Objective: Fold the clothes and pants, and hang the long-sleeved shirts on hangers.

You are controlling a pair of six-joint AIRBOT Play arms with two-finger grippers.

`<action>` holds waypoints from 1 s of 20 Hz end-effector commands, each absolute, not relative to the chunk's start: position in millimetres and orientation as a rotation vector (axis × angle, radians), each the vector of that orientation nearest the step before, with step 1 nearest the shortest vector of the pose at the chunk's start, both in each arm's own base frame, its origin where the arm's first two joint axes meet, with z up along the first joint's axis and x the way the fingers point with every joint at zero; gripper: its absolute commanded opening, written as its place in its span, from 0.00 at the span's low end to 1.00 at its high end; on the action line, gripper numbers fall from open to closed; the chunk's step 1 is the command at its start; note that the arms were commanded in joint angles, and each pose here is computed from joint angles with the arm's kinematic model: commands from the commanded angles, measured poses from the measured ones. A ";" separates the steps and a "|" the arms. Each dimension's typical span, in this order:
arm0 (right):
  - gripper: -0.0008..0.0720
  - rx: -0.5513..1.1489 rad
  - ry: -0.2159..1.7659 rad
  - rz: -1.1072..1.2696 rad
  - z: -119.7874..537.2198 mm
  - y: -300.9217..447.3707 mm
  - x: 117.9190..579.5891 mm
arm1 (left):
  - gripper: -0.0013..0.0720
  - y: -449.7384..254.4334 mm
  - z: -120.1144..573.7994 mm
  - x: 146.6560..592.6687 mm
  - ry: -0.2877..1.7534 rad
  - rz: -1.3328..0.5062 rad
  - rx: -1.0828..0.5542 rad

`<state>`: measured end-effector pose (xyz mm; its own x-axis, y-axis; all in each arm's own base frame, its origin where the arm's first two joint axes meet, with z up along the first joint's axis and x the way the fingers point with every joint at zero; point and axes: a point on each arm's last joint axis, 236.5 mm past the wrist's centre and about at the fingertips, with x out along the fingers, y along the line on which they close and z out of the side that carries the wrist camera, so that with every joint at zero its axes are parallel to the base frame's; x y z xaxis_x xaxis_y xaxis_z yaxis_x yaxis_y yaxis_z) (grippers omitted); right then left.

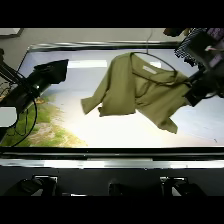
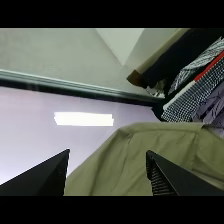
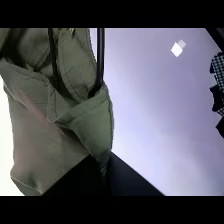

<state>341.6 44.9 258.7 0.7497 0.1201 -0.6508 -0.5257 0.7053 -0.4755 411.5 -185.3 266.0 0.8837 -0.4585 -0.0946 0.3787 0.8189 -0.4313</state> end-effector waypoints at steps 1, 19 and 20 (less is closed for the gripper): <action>0.04 -0.585 0.657 0.188 281.0 8.1 303.2 | 0.74 -199.9 234.5 396.3 0.356 -0.495 -0.402; 0.03 -0.101 0.592 -1.162 378.2 -243.1 210.8 | 0.74 -217.7 180.2 358.8 0.657 -0.549 -0.413; 0.03 -0.056 0.568 -1.173 381.3 -251.0 210.0 | 0.74 -217.7 180.2 358.8 0.657 -0.549 -0.413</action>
